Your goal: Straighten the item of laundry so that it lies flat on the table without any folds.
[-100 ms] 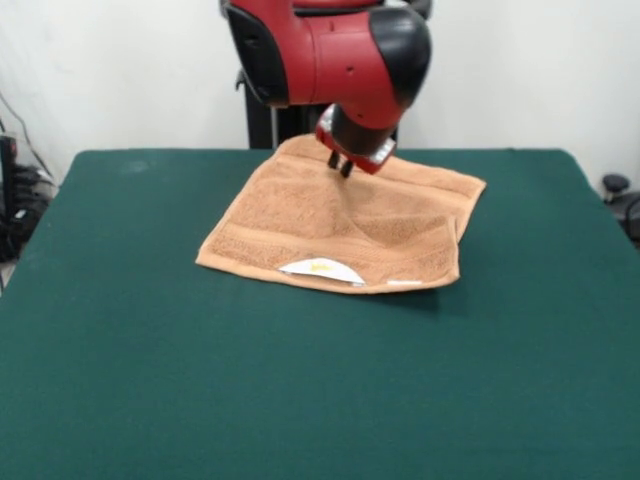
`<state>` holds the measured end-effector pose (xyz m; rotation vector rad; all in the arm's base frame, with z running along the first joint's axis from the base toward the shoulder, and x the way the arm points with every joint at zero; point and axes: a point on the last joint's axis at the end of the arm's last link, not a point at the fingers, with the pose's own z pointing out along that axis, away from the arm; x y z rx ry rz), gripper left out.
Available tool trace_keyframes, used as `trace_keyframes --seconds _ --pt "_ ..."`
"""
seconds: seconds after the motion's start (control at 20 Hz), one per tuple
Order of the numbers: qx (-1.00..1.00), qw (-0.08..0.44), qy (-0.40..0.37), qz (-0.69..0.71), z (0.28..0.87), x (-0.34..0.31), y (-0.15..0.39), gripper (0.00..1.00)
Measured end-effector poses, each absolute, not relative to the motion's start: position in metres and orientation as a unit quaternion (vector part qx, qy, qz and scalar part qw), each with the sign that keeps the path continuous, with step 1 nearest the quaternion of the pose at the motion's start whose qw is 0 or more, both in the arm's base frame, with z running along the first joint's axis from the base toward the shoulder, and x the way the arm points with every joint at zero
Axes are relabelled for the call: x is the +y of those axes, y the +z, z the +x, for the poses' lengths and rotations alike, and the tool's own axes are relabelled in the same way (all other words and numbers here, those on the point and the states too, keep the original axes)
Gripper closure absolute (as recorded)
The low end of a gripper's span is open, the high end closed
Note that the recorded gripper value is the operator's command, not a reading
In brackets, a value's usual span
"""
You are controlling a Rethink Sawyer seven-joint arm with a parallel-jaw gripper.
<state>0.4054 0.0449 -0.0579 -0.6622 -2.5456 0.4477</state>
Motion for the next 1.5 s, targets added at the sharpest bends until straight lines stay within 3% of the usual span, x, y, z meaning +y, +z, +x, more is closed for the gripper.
trace_keyframes --seconds 0.65,1.5 --pt "-0.931 0.230 0.147 -0.242 0.407 0.039 -0.051 0.00" --pt "-0.967 0.112 0.079 -0.216 0.464 0.085 -0.036 0.00"
